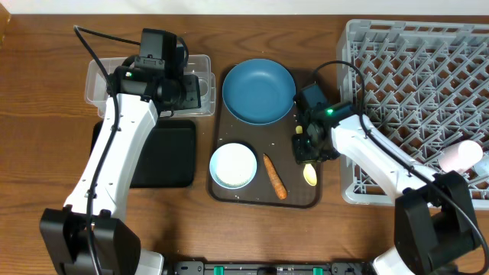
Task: Sort waste into correct bins and load items into the dishwasher rack
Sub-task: 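Carry the yellow spoon right and place it in the dish rack, then reach the right gripper to the blue plate rim and lift it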
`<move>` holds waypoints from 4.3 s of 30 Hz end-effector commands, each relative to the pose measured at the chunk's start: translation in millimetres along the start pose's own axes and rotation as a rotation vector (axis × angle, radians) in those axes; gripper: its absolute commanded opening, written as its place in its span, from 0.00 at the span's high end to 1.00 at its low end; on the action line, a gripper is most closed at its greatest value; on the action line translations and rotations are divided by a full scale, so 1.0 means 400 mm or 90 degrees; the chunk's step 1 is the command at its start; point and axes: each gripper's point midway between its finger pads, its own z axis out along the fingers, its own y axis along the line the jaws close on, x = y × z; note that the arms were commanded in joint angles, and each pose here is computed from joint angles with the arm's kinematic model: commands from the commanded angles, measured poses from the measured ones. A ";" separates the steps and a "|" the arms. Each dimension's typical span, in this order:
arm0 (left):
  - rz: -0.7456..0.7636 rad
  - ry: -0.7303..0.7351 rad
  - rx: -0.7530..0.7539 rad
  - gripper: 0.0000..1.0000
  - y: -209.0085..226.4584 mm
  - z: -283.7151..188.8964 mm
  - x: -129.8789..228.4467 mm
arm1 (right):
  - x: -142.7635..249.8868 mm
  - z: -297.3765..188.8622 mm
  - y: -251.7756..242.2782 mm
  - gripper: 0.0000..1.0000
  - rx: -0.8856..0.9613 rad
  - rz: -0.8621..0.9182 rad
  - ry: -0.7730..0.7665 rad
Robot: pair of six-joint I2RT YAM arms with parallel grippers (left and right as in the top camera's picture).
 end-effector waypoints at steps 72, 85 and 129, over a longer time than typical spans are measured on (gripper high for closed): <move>0.009 -0.001 -0.005 0.50 0.002 -0.001 -0.003 | -0.099 -0.120 -0.325 0.82 -0.013 0.069 -0.082; 0.016 0.000 -0.002 0.46 -0.010 0.000 0.000 | -0.251 -0.320 -0.288 0.60 -0.055 0.041 -0.227; 0.017 0.005 -0.002 0.45 -0.012 0.001 0.005 | -0.534 0.025 -0.077 0.99 -0.039 0.055 -0.301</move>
